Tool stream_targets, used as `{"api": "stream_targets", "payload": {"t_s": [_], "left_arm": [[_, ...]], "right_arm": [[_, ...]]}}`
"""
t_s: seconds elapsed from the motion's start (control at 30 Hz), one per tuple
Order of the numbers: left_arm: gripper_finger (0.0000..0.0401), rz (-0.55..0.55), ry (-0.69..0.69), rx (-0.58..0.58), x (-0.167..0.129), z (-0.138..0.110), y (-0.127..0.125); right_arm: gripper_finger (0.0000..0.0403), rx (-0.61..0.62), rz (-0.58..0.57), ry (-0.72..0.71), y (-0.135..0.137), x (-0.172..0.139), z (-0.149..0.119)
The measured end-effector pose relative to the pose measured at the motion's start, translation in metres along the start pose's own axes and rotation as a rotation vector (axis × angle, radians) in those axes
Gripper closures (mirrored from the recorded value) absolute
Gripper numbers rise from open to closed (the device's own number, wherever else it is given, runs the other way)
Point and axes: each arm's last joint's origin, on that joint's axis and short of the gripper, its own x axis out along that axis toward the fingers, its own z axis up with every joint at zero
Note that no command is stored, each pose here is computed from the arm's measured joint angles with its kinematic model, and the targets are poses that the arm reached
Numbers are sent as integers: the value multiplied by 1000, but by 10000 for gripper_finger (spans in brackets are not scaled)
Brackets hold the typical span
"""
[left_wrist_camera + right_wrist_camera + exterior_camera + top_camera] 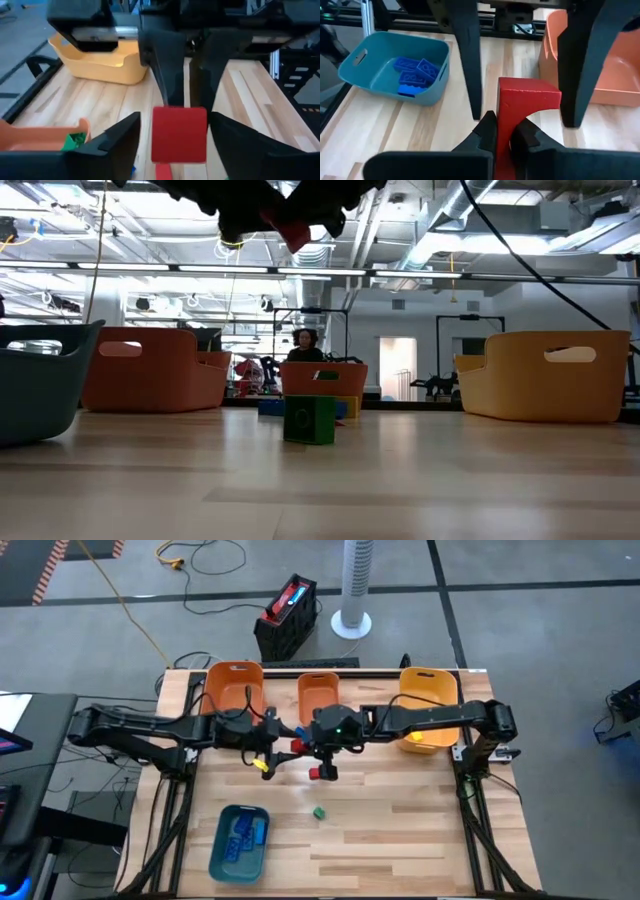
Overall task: Sort blocks
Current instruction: Put the red block into the left orange bin
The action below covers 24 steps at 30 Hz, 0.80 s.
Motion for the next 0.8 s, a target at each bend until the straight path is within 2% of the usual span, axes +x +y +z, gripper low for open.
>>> {"api": "stream_targets", "payload": {"t_s": [0.2, 0.23, 0.4, 0.63, 0.73, 0.8], "left_arm": [[271, -8, 8, 2, 0, -1, 0], [279, -8, 11, 2, 0, -1, 0], [278, -6, 24, -37, 0, -2, 0], [278, 6, 133, -98, -6, -12, 2], [278, 55, 207, -138, -16, -17, 10], [278, 139, 247, -198, -22, -19, 22]], "right_arm": [[351, -6, 2, -2, 0, 0, 0], [345, -5, 2, 0, 0, 0, 0], [300, 10, -3, 17, -3, 0, -2], [192, 90, -14, 62, -18, -18, -4], [154, 115, -34, 94, -26, -26, -7], [140, 141, -47, 105, -32, -28, -8]]}}
